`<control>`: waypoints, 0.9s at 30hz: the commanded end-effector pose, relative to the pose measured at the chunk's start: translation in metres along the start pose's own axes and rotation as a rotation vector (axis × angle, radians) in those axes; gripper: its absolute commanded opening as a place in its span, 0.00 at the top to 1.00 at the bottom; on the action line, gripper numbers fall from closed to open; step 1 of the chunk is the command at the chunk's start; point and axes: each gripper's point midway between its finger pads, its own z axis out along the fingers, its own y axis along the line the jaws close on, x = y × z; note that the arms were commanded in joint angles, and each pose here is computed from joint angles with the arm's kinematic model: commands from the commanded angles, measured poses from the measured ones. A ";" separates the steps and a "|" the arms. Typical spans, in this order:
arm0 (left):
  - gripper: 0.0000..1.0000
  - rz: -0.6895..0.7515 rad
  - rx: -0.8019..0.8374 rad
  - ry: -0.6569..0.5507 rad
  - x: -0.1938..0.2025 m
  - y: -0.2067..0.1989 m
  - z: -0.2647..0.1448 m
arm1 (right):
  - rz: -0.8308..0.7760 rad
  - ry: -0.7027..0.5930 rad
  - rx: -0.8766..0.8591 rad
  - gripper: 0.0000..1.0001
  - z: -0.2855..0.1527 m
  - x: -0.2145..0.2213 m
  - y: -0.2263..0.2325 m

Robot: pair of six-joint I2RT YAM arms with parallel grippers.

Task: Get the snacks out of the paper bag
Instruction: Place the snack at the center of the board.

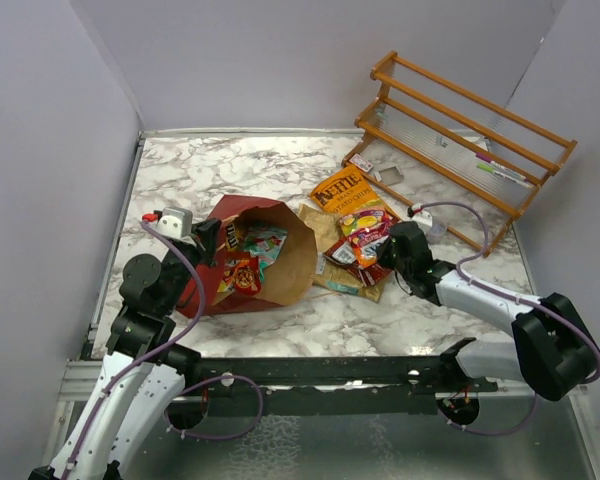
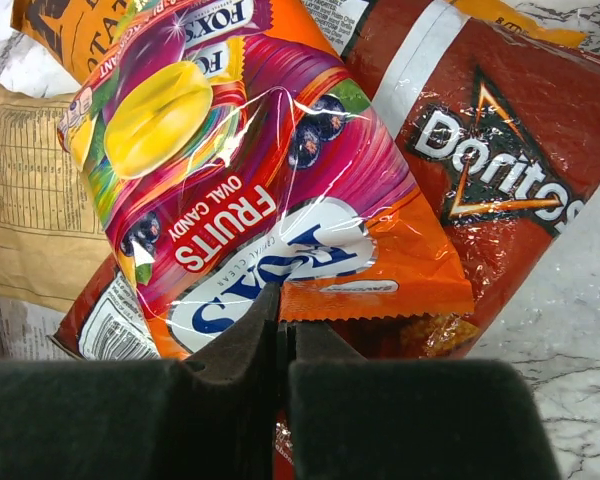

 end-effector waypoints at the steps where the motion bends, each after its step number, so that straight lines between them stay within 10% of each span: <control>1: 1.00 0.010 -0.033 0.016 0.001 0.007 0.000 | 0.008 0.044 0.034 0.98 -0.006 0.004 -0.007; 17: 1.00 0.032 0.003 0.015 0.001 0.001 -0.002 | 0.049 0.037 0.110 0.71 -0.017 0.008 -0.032; 27: 1.00 0.050 0.327 0.099 0.012 -0.054 -0.028 | -0.145 -0.128 -0.117 0.44 -0.053 -0.051 0.008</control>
